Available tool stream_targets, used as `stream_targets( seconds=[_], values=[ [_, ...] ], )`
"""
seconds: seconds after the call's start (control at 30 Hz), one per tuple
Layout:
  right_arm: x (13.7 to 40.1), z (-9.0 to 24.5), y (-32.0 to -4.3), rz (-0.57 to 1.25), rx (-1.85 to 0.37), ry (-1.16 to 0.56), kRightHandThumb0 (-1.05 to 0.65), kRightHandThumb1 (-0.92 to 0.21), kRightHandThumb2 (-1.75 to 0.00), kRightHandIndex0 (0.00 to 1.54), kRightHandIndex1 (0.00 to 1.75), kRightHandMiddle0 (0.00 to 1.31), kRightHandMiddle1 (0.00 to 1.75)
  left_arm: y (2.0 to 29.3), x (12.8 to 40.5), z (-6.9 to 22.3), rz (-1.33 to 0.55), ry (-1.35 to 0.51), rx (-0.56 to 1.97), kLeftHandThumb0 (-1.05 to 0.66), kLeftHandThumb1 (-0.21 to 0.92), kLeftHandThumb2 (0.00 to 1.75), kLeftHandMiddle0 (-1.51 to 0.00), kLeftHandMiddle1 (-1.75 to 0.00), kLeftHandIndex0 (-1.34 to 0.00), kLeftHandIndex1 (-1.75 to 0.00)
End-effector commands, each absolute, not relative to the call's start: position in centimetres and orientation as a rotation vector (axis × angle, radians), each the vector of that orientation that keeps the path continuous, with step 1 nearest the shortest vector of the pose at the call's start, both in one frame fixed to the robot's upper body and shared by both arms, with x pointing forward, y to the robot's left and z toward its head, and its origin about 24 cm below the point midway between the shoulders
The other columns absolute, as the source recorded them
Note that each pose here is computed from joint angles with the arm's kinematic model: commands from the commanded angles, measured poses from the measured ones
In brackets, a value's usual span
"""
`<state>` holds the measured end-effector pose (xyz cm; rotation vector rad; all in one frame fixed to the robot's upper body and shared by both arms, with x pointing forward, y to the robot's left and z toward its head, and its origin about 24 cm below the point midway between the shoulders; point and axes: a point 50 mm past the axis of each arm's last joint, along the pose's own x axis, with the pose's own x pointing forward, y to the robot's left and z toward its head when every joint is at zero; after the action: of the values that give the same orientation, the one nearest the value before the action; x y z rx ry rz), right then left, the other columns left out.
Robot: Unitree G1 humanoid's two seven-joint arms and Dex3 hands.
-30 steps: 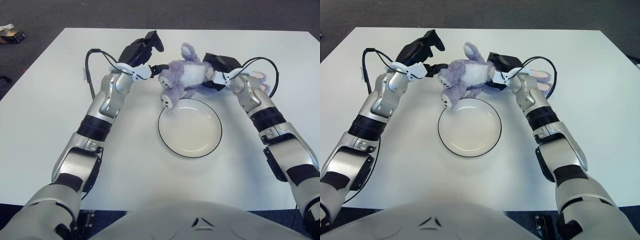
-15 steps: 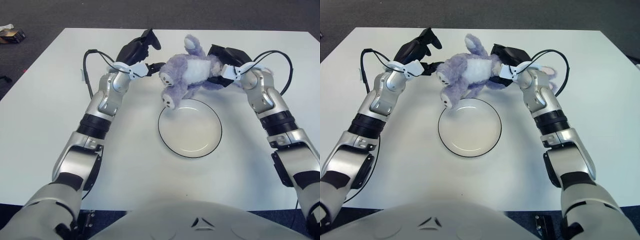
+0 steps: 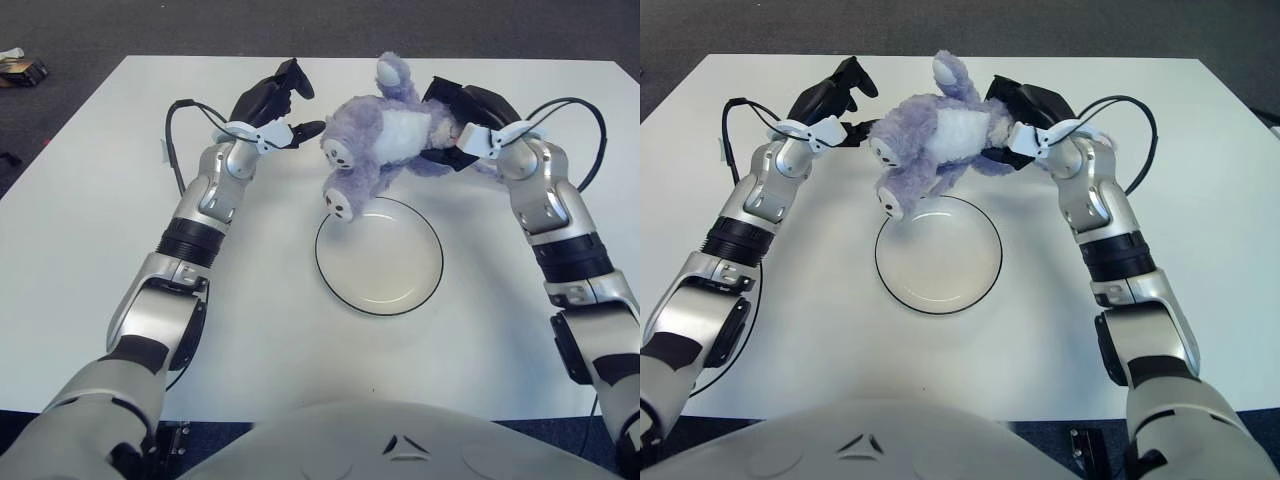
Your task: Put the doll into the plate.
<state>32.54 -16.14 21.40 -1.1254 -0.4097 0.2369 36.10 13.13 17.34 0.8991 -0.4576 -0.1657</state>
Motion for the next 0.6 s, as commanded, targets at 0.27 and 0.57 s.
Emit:
stream_targets(
  seconds=[0.27, 0.57],
  values=[
    [31.1, 22.2, -16.3, 0.235, -1.117, -0.418, 0.00, -0.35, -1.26, 0.62, 1.66, 0.37, 1.75, 15.3, 35.9, 17.8, -0.063, -0.507, 0.819, -0.01, 0.91, 0.39, -0.40, -1.54, -0.23, -1.52],
    [29.7, 22.3, -16.0, 0.241, -1.113, -0.440, 0.00, -0.34, -1.27, 0.62, 1.66, 0.38, 1.75, 16.3, 35.0, 18.2, -0.008, -0.627, 0.656, -0.01, 0.81, 0.51, -0.45, -1.57, -0.34, -1.42]
  ],
)
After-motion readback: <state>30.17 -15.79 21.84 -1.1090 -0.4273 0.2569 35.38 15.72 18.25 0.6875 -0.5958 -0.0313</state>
